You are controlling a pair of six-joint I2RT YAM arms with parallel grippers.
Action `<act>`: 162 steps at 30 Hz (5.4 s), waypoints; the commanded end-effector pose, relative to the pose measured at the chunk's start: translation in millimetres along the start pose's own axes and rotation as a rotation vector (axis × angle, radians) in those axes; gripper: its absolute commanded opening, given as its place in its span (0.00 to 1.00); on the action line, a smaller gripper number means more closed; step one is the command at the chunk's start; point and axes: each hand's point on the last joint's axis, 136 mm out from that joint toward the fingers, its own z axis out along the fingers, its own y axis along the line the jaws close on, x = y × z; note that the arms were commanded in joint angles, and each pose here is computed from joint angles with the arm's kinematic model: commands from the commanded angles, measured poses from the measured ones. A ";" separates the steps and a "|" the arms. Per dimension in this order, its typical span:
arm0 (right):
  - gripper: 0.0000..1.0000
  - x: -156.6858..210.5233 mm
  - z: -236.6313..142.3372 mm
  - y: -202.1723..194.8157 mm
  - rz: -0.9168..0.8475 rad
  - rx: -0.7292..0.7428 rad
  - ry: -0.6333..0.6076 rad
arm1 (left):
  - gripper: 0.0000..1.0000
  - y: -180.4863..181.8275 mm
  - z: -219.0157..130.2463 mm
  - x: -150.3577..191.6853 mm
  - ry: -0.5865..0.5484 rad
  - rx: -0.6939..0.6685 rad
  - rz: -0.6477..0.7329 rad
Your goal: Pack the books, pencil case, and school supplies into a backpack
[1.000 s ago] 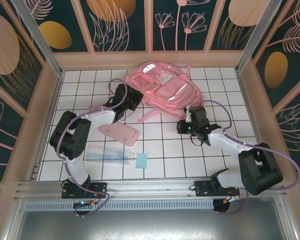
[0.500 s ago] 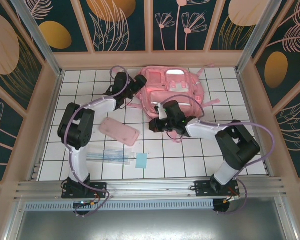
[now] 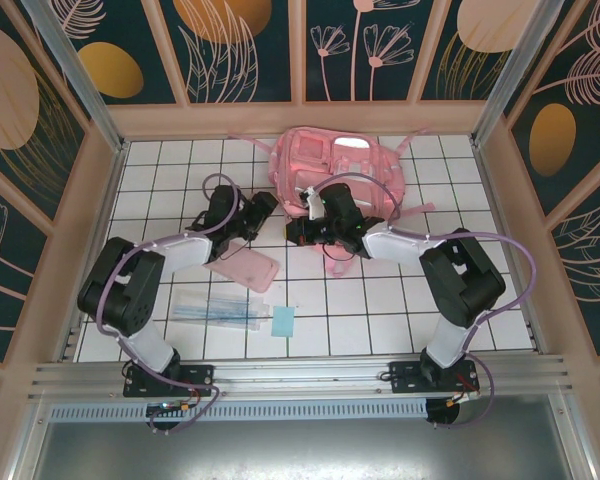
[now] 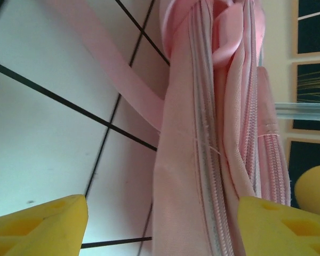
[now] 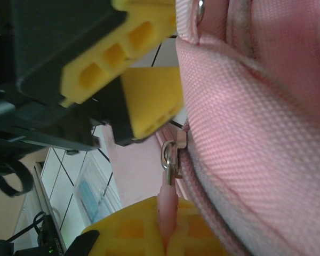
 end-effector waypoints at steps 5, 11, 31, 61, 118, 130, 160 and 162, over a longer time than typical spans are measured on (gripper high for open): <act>0.00 -12.5 -16.2 51.6 -0.079 -0.170 -0.055 | 0.61 -52.3 29.8 24.1 0.090 0.202 -0.058; 0.00 -2.8 -24.4 57.1 -0.073 -0.186 -0.043 | 0.30 -55.4 41.8 34.4 0.116 0.267 -0.127; 0.00 11.4 -38.7 58.2 -0.041 -0.209 0.016 | 0.00 -67.9 43.0 44.4 0.136 0.408 -0.174; 0.00 22.2 -149.3 -108.7 0.276 0.407 -0.028 | 0.00 -70.0 24.5 -40.2 -0.022 0.275 0.031; 0.00 16.8 -147.2 -189.1 0.207 0.727 0.078 | 0.00 -45.9 -40.5 -26.1 -0.117 0.199 -0.061; 0.00 -60.8 -190.5 -267.2 0.143 1.048 -0.004 | 0.00 -44.9 -50.7 -19.7 -0.054 0.160 0.028; 0.57 -96.0 -121.6 -162.1 -0.165 0.526 -0.108 | 0.91 19.3 -66.2 -39.1 -0.107 -0.277 0.342; 0.53 -100.2 -123.8 -171.8 -0.177 0.561 -0.104 | 0.97 3.7 -79.7 -51.4 -0.171 -0.284 0.374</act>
